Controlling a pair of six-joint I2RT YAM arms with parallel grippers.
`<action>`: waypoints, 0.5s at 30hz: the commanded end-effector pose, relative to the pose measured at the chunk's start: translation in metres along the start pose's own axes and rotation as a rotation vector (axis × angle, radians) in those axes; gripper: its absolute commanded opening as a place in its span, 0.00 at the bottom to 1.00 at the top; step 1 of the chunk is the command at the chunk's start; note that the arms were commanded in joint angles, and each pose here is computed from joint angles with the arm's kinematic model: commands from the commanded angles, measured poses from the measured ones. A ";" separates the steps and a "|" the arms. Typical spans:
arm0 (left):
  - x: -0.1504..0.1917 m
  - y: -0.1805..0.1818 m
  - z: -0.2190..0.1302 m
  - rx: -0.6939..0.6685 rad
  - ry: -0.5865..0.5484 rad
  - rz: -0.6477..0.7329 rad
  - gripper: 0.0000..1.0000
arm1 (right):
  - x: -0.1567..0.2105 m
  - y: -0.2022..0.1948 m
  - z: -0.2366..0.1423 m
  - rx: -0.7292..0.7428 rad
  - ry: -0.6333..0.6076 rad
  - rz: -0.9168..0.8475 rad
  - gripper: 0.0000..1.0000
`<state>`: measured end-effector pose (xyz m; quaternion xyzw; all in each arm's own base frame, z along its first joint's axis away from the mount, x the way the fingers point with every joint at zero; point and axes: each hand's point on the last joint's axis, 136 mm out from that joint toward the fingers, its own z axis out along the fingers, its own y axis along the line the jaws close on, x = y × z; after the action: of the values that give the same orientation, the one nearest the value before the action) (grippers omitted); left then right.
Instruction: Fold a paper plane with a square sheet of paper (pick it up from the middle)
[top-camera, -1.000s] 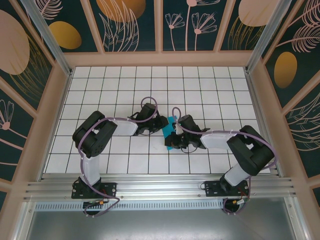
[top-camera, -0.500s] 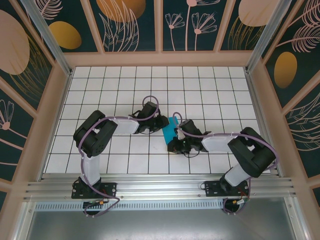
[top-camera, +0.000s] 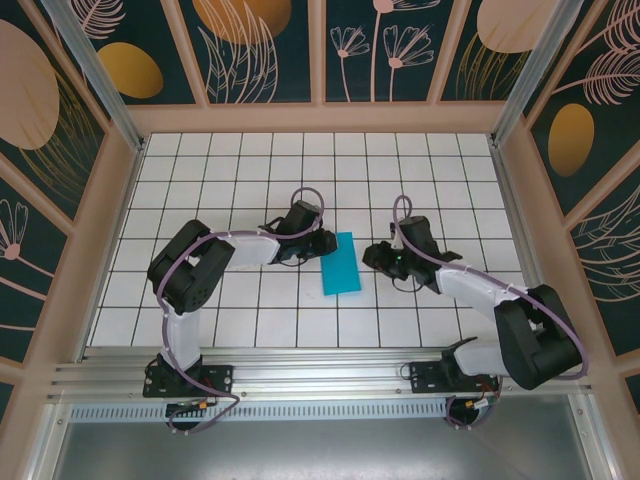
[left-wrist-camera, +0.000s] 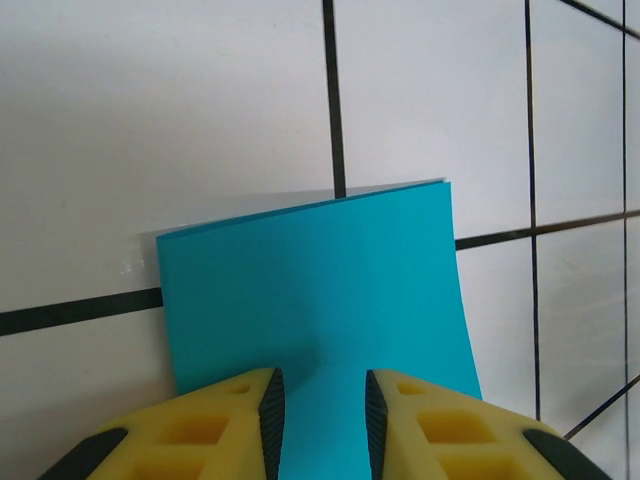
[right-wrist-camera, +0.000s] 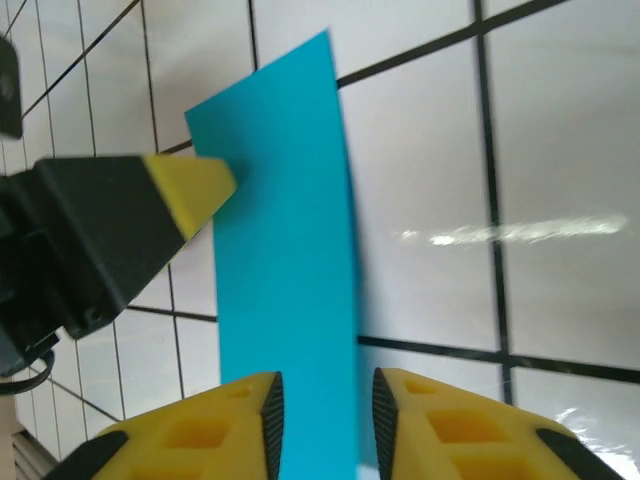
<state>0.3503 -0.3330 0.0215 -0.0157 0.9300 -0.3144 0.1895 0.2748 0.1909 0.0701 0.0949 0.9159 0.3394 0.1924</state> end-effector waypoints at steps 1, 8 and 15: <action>0.007 0.020 0.002 -0.083 0.040 0.102 0.32 | 0.004 -0.009 0.004 -0.021 0.045 -0.003 0.35; -0.015 -0.027 -0.022 0.051 -0.016 0.114 0.38 | 0.009 -0.008 0.015 -0.090 0.127 -0.018 0.41; -0.020 -0.039 -0.045 0.103 -0.064 0.050 0.48 | 0.009 0.003 0.026 -0.148 0.188 -0.047 0.44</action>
<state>0.3497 -0.3396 0.0654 0.0225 0.9151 -0.3408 0.2144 0.2668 0.1981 0.0349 0.0643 0.9191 0.3744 0.1044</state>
